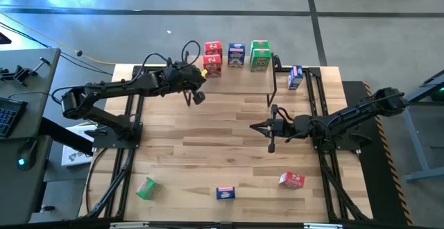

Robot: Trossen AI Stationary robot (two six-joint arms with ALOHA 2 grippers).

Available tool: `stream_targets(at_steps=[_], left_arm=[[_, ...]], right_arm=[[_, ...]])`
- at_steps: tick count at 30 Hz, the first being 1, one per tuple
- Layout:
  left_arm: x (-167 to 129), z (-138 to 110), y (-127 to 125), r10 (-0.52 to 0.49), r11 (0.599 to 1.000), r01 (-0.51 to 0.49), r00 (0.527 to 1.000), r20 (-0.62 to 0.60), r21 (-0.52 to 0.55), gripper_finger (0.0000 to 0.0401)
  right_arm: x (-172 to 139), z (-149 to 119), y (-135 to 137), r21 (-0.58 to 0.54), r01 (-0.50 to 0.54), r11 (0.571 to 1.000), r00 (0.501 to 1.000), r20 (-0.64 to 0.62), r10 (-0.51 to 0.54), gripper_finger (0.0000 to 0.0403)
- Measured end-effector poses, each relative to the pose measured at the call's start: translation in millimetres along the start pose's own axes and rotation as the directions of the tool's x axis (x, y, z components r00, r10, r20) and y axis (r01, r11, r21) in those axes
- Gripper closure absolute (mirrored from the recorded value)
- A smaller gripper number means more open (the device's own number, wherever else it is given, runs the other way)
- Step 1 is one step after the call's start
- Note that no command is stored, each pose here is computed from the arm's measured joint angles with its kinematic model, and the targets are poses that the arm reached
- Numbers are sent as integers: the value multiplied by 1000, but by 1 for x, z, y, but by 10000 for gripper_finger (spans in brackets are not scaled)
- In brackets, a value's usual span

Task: Stack cereal on shelf
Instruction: Put the top red cereal box in front of the other red cereal box on the shelf

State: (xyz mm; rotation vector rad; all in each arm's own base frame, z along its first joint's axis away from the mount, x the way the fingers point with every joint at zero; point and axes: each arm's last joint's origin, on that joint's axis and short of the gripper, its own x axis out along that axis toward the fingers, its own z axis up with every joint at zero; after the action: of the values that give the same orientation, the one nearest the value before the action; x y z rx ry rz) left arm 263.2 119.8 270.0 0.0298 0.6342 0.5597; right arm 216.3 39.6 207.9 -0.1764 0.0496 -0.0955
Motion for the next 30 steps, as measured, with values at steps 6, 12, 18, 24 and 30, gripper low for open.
stream_targets(at_steps=[6, 12, 18, 24, 30], left_arm=[[9, 6, -3, 2, 999, -5, 997, 72, 53, 401], [25, 7, 1, 26, 998, -32, 994, 107, 51, 401], [38, 5, 1, 37, 996, -45, 993, 115, 74, 401], [42, 4, 2, 43, 994, -54, 992, 119, 96, 401], [43, 4, 7, 56, 990, -69, 992, 115, 119, 401]], right_arm=[[0, 0, 0, 0, 0, 1000, 1000, 0, 0, 403], [0, 0, 0, -1, 0, 1000, 1000, -2, 0, 403], [0, 0, 0, -1, 0, 1000, 1000, -2, 0, 403], [0, 0, 0, -1, 0, 1000, 1000, -2, 0, 403], [0, 0, 0, -1, 0, 1000, 1000, -2, 0, 403]])
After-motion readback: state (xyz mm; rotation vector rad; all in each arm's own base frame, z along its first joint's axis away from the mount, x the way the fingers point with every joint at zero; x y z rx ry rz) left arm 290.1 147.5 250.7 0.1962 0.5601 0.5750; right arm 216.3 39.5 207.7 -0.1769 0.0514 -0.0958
